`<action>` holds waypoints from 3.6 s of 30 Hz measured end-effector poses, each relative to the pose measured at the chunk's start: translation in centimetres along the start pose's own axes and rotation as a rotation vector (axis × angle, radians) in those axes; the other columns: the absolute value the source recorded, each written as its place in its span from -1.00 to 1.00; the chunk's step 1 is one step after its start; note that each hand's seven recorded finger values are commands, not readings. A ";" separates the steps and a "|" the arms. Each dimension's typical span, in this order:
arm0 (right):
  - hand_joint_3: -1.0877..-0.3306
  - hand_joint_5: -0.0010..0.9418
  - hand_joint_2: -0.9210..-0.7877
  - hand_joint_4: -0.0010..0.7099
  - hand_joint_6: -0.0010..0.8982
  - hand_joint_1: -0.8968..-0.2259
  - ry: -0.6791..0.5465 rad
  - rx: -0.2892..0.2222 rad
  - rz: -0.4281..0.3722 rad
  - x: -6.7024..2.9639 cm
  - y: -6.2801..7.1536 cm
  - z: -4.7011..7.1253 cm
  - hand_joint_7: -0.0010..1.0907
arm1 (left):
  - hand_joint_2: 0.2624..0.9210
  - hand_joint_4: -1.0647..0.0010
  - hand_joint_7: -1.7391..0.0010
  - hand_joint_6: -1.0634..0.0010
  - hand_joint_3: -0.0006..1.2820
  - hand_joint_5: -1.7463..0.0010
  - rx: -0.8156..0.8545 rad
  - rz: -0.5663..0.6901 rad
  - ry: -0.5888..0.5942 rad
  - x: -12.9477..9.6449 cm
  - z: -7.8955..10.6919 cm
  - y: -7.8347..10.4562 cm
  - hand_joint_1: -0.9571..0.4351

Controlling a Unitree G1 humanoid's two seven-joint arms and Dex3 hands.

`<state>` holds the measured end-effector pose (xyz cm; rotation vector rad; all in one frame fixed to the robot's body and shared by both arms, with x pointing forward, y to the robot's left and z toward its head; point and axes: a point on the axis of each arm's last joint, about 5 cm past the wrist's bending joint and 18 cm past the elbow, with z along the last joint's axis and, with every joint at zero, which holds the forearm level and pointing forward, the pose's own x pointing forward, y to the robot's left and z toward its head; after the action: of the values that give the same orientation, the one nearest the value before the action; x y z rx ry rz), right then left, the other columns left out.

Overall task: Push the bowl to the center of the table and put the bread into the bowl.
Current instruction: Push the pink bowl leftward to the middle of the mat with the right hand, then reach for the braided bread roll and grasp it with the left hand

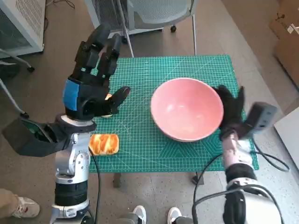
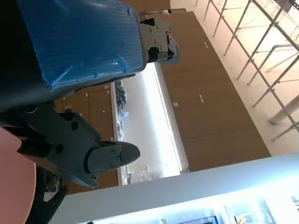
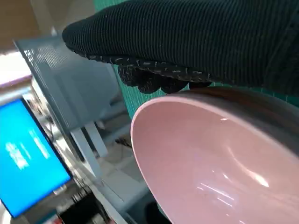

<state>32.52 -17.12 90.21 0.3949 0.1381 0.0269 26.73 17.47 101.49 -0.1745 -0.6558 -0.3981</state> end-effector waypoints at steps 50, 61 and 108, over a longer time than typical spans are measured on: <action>-0.21 -0.98 -1.00 -0.28 -0.22 -0.27 -0.890 -0.276 0.497 -0.48 2.3 11.7 -0.97 | 0.36 0.96 0.50 1.00 -0.25 1.00 0.057 0.071 0.014 -2.0 0.3 0.3 0.06; -0.17 -0.98 -1.00 -0.26 -0.21 -0.30 -1.003 -0.326 0.546 -2.44 1.5 12.0 -0.97 | 0.37 0.94 0.67 0.96 -0.66 1.00 0.408 -0.039 0.149 -2.0 3.4 1.1 0.07; -0.12 -0.99 -1.00 -0.22 -0.16 -0.37 -0.932 -0.269 0.548 -2.52 2.0 11.1 -0.98 | 0.36 0.86 1.00 0.43 -0.98 1.00 1.142 -0.320 1.206 -4.5 3.8 0.3 0.20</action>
<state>31.57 -19.68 101.43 0.1363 -0.8899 0.3911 21.49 20.16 101.70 1.2004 0.3666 -0.3078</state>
